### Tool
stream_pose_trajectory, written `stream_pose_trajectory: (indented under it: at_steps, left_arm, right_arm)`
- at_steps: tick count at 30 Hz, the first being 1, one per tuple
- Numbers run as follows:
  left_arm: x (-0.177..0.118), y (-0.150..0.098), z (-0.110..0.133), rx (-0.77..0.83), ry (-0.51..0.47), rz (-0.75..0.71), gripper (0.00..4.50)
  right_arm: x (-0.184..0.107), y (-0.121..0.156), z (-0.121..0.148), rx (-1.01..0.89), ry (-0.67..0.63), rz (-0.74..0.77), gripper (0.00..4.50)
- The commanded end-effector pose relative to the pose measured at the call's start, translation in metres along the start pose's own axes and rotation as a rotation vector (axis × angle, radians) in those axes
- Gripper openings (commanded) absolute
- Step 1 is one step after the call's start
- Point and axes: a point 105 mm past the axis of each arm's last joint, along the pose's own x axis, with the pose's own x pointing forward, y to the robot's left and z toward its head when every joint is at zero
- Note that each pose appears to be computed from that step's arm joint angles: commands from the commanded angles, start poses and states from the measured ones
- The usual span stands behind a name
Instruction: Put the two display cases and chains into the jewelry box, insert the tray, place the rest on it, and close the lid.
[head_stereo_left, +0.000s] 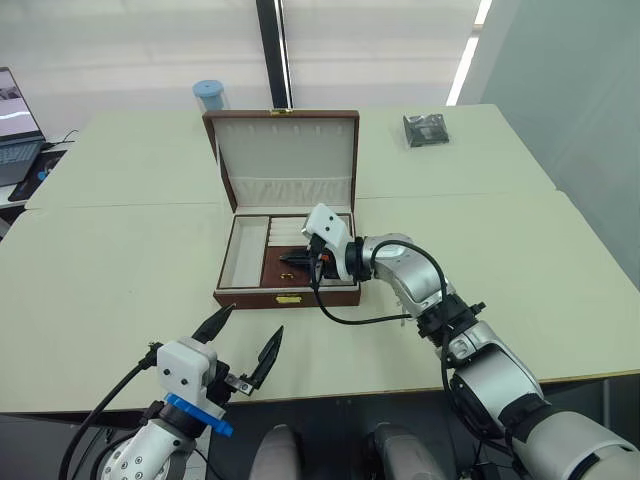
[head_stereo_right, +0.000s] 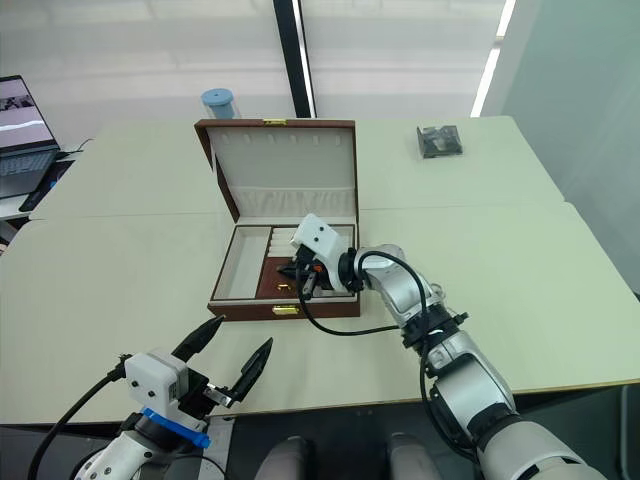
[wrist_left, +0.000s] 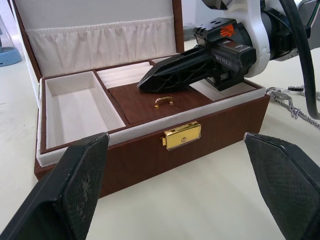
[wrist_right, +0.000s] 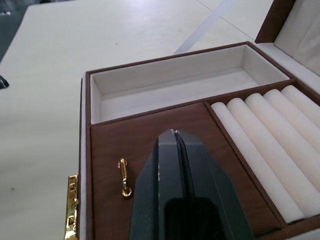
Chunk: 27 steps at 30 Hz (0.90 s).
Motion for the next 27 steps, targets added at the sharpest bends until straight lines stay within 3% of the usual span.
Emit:
stream_pose_trajectory:
  at_steps: [1, 6, 15, 20, 27]
  left_arm:
    - [-0.002, 0.007, 0.007, -0.031, 0.012, -0.016, 4.5]
    - [-0.002, 0.032, 0.01, -0.068, 0.07, -0.033, 4.5]
    - [-0.015, 0.089, 0.012, -0.036, 0.203, -0.06, 4.5]
    - [-0.022, 0.148, 0.024, 0.035, 0.246, 0.01, 4.5]
    - [-0.031, 0.193, 0.037, 0.079, 0.272, 0.095, 4.5]
  right_arm:
    - [-0.021, 0.002, 0.044, -0.002, -0.175, 0.042, 0.39]
    - [-0.063, -0.014, 0.045, -0.02, -0.196, -0.028, 1.68]
    - [-0.156, -0.025, 0.006, -0.08, -0.093, -0.234, 4.42]
    - [-0.223, -0.023, -0.033, -0.066, 0.053, -0.393, 4.47]
    - [-0.286, -0.024, -0.061, -0.027, 0.172, -0.552, 4.47]
